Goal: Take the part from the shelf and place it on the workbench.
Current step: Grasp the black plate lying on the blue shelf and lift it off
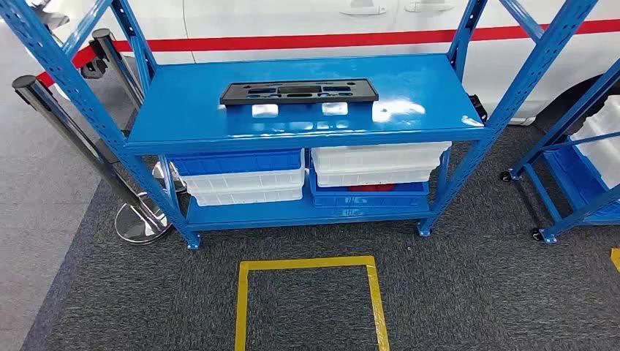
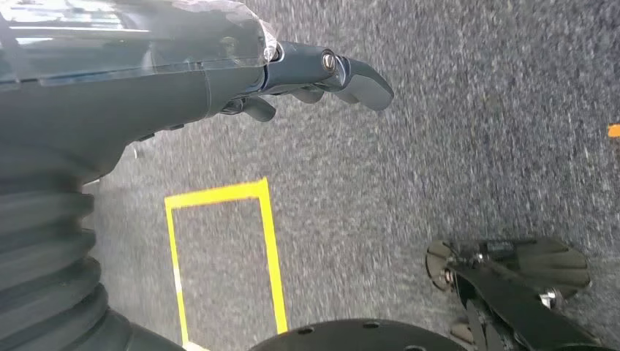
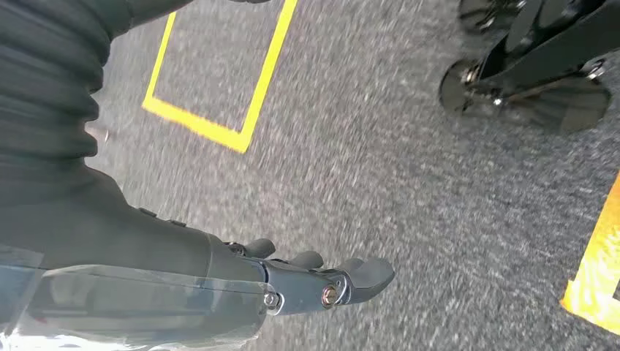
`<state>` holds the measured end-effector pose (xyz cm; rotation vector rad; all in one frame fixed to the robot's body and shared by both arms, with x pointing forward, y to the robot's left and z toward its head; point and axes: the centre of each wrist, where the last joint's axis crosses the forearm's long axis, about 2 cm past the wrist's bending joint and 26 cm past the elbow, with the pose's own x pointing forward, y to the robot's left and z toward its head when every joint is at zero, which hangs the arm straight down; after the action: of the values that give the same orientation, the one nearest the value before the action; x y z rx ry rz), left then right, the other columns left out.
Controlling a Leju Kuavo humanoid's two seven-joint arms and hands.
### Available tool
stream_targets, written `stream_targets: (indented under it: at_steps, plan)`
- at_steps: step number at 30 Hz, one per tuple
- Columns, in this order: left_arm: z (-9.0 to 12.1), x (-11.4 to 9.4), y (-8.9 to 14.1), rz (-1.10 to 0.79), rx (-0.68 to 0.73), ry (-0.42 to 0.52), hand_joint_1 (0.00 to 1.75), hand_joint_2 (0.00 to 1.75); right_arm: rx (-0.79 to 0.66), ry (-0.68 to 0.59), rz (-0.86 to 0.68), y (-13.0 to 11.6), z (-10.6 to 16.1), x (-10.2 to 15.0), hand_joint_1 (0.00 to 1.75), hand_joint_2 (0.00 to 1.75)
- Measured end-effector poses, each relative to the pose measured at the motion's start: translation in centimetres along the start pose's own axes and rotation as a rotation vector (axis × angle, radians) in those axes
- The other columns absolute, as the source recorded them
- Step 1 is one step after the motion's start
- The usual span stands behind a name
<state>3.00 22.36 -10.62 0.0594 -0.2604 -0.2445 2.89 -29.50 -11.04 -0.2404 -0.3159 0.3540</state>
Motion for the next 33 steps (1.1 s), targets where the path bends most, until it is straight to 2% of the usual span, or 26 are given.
stream_targets:
  at_steps: [2, 6, 11, 22, 33]
  plan:
    - [0.0, 0.1, -0.1, -0.011, 0.006, 0.002, 0.00, 1.75, -0.008, -0.003, 0.016, 0.0, 0.0, 0.1, 0.00, 1.75]
    - [0.1, 0.3, -0.7, -0.051, 0.032, 0.007, 0.00, 0.00, -0.035, -0.024, 0.092, -0.1, -0.2, 0.7, 0.00, 0.00]
    - [0.1, 0.4, -1.1, -0.097, 0.070, 0.011, 0.00, 0.00, -0.066, -0.098, 0.204, -0.1, -0.5, 2.7, 0.00, 0.00]
    - [0.1, 0.9, -1.2, -0.175, 0.157, 0.005, 0.00, 0.00, -0.161, -0.367, 0.450, -0.8, -1.1, 10.7, 0.00, 0.00]
    - [-0.1, 1.4, -0.3, -0.273, 0.267, 0.047, 0.00, 0.00, -0.321, -0.843, 0.575, -4.4, 0.1, 23.3, 0.00, 0.00]
